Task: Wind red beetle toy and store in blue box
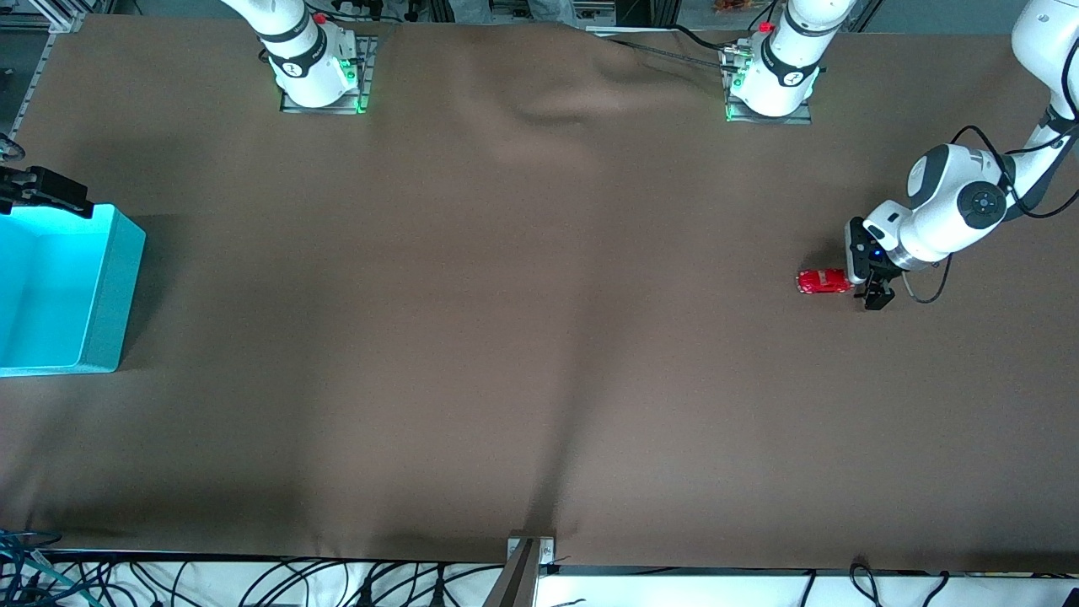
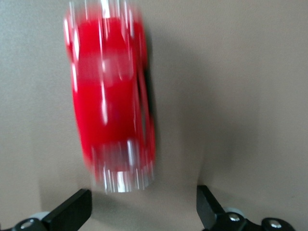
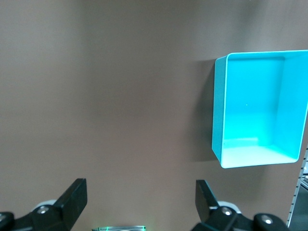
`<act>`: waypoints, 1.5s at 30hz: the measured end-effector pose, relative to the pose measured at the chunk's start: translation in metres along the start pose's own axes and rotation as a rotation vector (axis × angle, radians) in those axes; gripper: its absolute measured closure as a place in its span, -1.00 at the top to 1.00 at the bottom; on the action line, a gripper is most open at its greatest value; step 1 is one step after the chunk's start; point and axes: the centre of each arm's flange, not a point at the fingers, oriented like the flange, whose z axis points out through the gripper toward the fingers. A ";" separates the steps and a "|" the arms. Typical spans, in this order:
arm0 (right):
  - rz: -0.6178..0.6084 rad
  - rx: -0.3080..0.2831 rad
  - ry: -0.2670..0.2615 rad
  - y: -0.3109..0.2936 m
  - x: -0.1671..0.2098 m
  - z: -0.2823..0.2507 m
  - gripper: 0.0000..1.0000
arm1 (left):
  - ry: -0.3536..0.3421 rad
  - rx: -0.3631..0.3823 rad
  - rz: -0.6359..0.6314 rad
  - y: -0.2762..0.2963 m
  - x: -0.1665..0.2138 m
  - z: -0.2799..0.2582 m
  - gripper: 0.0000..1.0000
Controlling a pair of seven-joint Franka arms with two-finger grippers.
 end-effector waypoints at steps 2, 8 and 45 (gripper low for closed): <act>0.000 0.000 0.000 0.000 0.000 0.000 1.00 | -0.002 0.001 0.001 0.000 0.000 -0.001 1.00; 0.000 0.000 0.000 0.000 0.000 0.000 1.00 | -0.003 0.006 0.005 -0.002 0.002 -0.003 1.00; 0.000 0.000 0.000 0.000 0.000 0.000 1.00 | 0.029 0.055 -0.122 -0.057 0.061 -0.189 1.00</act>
